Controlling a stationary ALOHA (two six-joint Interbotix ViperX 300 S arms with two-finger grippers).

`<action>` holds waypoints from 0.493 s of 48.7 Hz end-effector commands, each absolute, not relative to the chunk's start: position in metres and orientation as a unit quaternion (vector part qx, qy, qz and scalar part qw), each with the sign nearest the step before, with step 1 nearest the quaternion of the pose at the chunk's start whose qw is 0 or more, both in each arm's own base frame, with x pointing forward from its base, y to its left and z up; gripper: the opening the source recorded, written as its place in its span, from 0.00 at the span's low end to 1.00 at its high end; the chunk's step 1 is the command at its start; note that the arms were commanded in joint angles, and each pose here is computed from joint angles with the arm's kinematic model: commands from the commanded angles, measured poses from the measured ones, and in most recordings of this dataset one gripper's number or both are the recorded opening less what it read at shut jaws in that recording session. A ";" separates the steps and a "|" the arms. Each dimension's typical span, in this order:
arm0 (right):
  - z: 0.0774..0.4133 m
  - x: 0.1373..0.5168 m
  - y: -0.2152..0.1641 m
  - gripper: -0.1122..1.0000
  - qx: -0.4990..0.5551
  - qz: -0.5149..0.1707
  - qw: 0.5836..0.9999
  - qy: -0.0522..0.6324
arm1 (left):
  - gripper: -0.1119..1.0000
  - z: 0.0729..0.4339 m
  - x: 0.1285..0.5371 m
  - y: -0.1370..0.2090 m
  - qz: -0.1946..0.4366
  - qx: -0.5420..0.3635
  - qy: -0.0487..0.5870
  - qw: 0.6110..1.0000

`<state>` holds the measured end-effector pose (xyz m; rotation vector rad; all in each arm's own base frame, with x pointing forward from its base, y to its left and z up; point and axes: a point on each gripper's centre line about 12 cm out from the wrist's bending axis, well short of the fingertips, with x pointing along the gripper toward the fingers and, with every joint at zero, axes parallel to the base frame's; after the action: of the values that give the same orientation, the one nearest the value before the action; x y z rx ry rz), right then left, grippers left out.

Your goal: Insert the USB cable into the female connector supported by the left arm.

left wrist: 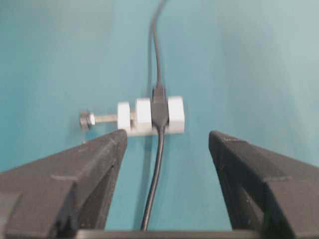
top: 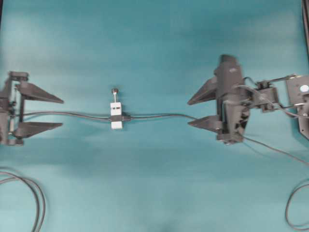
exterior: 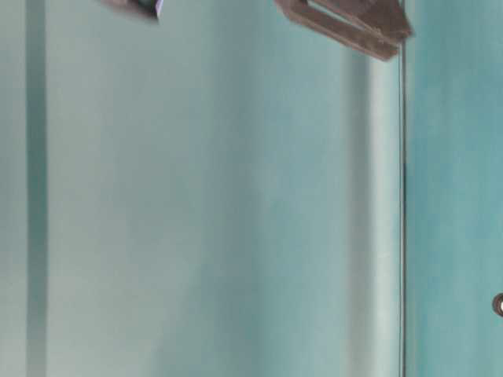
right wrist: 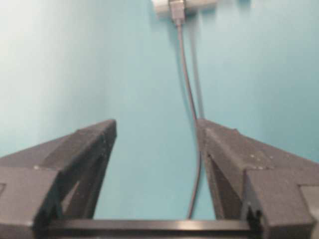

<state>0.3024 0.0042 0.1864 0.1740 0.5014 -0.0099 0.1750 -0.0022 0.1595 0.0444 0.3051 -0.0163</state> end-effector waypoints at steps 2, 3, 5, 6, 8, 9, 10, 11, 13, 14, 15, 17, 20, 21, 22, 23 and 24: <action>0.197 0.291 0.001 0.70 0.091 0.003 0.979 0.182 | 0.76 0.173 0.167 -0.001 -0.005 0.018 0.122 0.992; 0.197 0.288 0.001 0.70 0.091 0.004 0.980 0.175 | 0.76 0.174 0.165 -0.001 -0.005 0.018 0.123 0.992; 0.196 0.283 0.000 0.70 0.092 0.004 0.982 0.165 | 0.76 0.176 0.163 -0.001 -0.005 0.018 0.129 0.991; 0.195 0.281 -0.001 0.70 0.093 0.003 0.982 0.164 | 0.76 0.176 0.162 -0.001 -0.005 0.017 0.135 0.991; 0.192 0.275 -0.002 0.70 0.094 0.002 0.982 0.163 | 0.76 0.178 0.161 -0.001 -0.006 0.017 0.146 0.989; 0.191 0.273 -0.003 0.70 0.094 0.000 0.982 0.165 | 0.76 0.178 0.161 -0.001 -0.006 0.017 0.153 0.988; 0.190 0.270 -0.004 0.70 0.094 -0.002 0.982 0.166 | 0.76 0.178 0.161 -0.001 -0.006 0.017 0.161 0.987; 0.188 0.266 -0.005 0.70 0.095 -0.005 0.981 0.168 | 0.76 0.179 0.160 -0.001 -0.007 0.016 0.166 0.986; 0.187 0.261 -0.006 0.70 0.096 -0.008 0.981 0.169 | 0.76 0.180 0.160 -0.001 -0.007 0.016 0.177 0.984; 0.187 0.259 -0.007 0.70 0.096 -0.010 0.981 0.169 | 0.76 0.181 0.160 -0.001 -0.007 0.015 0.180 0.984; 0.187 0.256 -0.008 0.70 0.097 -0.012 0.981 0.167 | 0.76 0.181 0.160 -0.002 -0.007 0.015 0.182 0.983; 0.187 0.251 -0.010 0.70 0.096 -0.016 0.982 0.164 | 0.76 0.184 0.161 -0.002 -0.007 0.014 0.179 0.984; 0.189 0.243 -0.014 0.70 0.096 -0.024 0.983 0.155 | 0.76 0.188 0.163 -0.001 -0.007 0.014 0.163 0.987; 0.188 0.240 -0.015 0.70 0.098 -0.027 0.983 0.155 | 0.76 0.188 0.163 -0.001 -0.007 0.015 0.158 0.987; 0.188 0.237 -0.016 0.70 0.099 -0.030 0.983 0.152 | 0.76 0.189 0.163 -0.001 -0.006 0.016 0.151 0.988; 0.188 0.234 -0.017 0.70 0.098 -0.032 0.983 0.150 | 0.76 0.190 0.163 -0.001 -0.006 0.014 0.144 0.990; 0.187 0.231 -0.017 0.70 0.100 -0.034 0.983 0.148 | 0.76 0.190 0.163 -0.001 -0.006 0.016 0.139 0.990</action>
<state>0.2363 -0.0145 0.1809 0.2015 0.3356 -0.0580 0.1587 -0.0019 0.1789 0.0417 0.3387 -0.0184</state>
